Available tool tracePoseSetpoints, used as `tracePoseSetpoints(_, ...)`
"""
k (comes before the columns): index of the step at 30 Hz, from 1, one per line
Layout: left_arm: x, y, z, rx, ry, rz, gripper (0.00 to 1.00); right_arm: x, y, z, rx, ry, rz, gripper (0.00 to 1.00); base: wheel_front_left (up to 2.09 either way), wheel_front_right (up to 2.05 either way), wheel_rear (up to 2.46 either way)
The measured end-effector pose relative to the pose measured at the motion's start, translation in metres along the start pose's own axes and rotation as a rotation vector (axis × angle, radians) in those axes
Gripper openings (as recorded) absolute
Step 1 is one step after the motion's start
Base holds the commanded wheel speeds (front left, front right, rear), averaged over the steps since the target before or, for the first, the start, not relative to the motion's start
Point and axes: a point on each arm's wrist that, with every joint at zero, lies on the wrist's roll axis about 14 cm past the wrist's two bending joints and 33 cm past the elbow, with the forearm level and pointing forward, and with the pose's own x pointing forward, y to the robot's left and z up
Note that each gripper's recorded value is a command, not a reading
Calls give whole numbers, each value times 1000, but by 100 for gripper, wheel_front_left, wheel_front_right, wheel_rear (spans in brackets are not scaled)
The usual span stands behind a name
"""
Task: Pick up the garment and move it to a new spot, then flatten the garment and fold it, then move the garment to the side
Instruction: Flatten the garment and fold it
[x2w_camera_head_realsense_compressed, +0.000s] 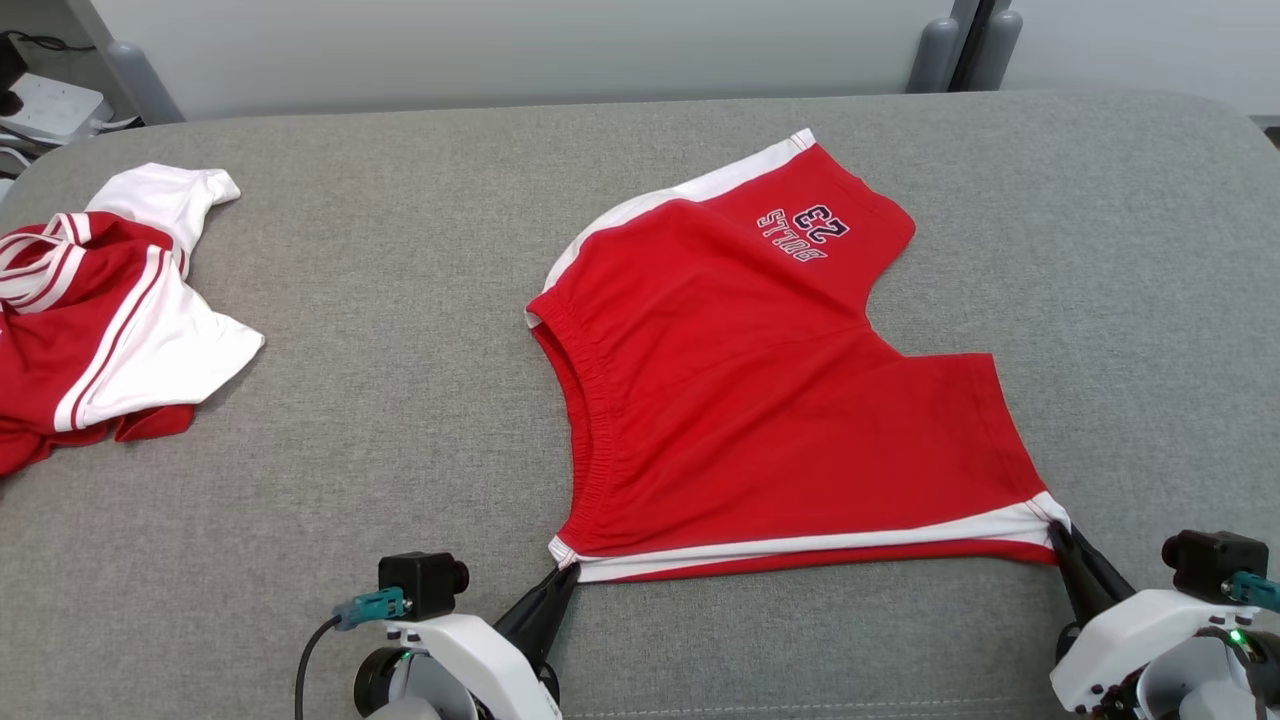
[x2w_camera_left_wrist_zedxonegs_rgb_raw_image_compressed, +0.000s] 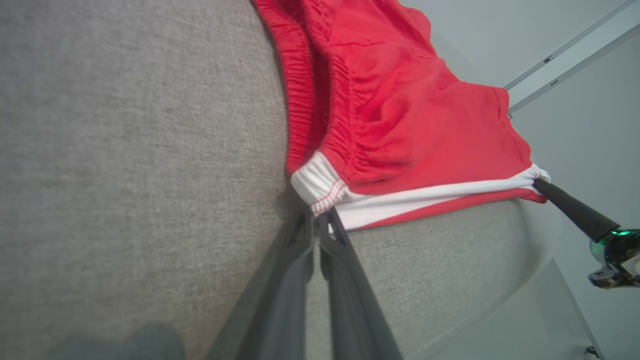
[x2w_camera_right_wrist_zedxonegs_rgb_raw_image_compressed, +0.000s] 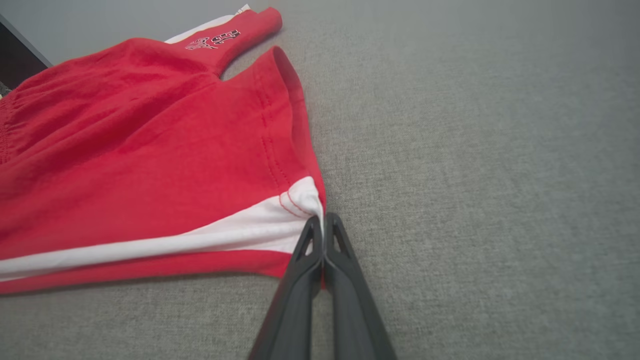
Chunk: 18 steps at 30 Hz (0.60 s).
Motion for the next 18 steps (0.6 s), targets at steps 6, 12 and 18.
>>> tracePoseSetpoints(6, -3, -4, 2, -39, -11, 11, 56, -4, -10, -5, 15, 23, -35, 100, 0, 0, 0)
tracePoseSetpoints(12, -12, 18, 29, 6, -86, 123, 100, -9, -33, 11, 35, -50, -118, 100, 0, 0, 0)
tracePoseSetpoints(18, -41, 42, 60, -2, -236, 292, 100, -16, -31, 37, 45, -174, -148, 100, 0, 0, 0)
